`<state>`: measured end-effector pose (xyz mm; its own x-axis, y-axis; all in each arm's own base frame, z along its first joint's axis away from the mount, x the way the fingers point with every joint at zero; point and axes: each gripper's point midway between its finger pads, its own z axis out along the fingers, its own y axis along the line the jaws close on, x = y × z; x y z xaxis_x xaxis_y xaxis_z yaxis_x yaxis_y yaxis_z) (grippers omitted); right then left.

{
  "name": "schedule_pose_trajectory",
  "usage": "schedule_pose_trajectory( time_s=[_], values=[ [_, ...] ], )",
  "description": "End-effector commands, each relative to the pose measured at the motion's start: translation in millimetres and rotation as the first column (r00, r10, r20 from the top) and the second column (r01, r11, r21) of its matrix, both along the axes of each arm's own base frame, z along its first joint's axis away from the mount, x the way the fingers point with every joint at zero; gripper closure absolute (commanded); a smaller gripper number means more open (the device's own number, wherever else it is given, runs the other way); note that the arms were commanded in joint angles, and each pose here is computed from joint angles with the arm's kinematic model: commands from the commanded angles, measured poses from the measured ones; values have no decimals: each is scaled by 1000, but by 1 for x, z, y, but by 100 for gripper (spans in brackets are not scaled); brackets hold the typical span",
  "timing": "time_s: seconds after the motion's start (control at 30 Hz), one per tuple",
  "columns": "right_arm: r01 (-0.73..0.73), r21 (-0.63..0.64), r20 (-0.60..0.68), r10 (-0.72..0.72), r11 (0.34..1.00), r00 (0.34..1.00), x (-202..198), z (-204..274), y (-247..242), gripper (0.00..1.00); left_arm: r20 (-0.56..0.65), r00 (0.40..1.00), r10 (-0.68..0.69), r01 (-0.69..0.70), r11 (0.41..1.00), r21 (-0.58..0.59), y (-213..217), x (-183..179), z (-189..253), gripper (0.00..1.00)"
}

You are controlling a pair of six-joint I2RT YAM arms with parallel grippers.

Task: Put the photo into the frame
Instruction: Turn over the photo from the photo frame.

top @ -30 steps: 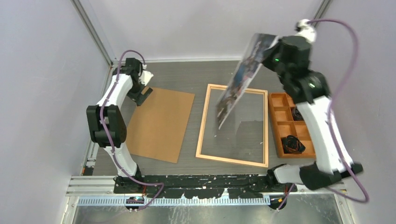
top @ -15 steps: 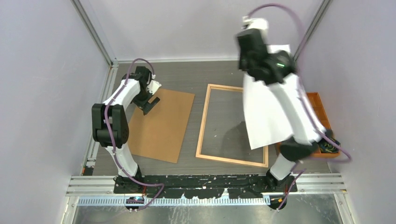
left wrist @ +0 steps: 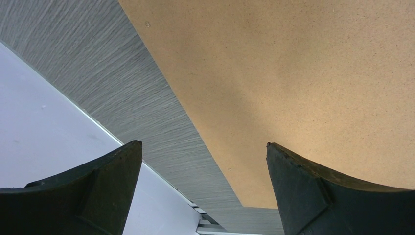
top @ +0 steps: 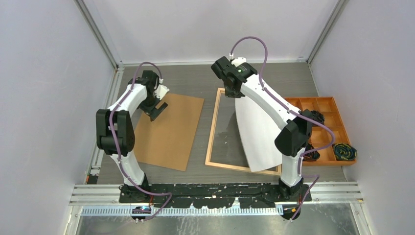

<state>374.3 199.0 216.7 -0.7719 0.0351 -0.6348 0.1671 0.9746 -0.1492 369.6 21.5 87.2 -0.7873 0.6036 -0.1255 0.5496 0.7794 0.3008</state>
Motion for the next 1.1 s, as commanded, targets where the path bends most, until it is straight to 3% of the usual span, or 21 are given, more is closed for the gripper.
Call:
schedule_pose_trajectory(
  time_s=[0.0,0.2,0.33,0.47,0.73,1.07],
  values=[
    [188,332,51,-216,924,975,12,0,34,99,69,997,18,-18,1000,-4,2,4,17,0],
    [384,372,52,-432,845,900,23,-9,29,99,74,997,16,-17,1000,17,6,3,18,0],
    [410,378,125,-484,830,866,37,-2,22,99,72,997,15,-17,999,28,8,2,17,0],
    [393,297,185,-456,870,870,46,-1,11,99,71,997,13,-16,999,34,8,2,15,0],
    [237,125,122,-252,963,960,53,-28,0,99,66,998,10,-13,999,40,9,4,11,0],
    [185,66,75,-190,980,979,49,-43,-9,99,60,998,12,-15,999,51,11,3,10,0]
  ],
)
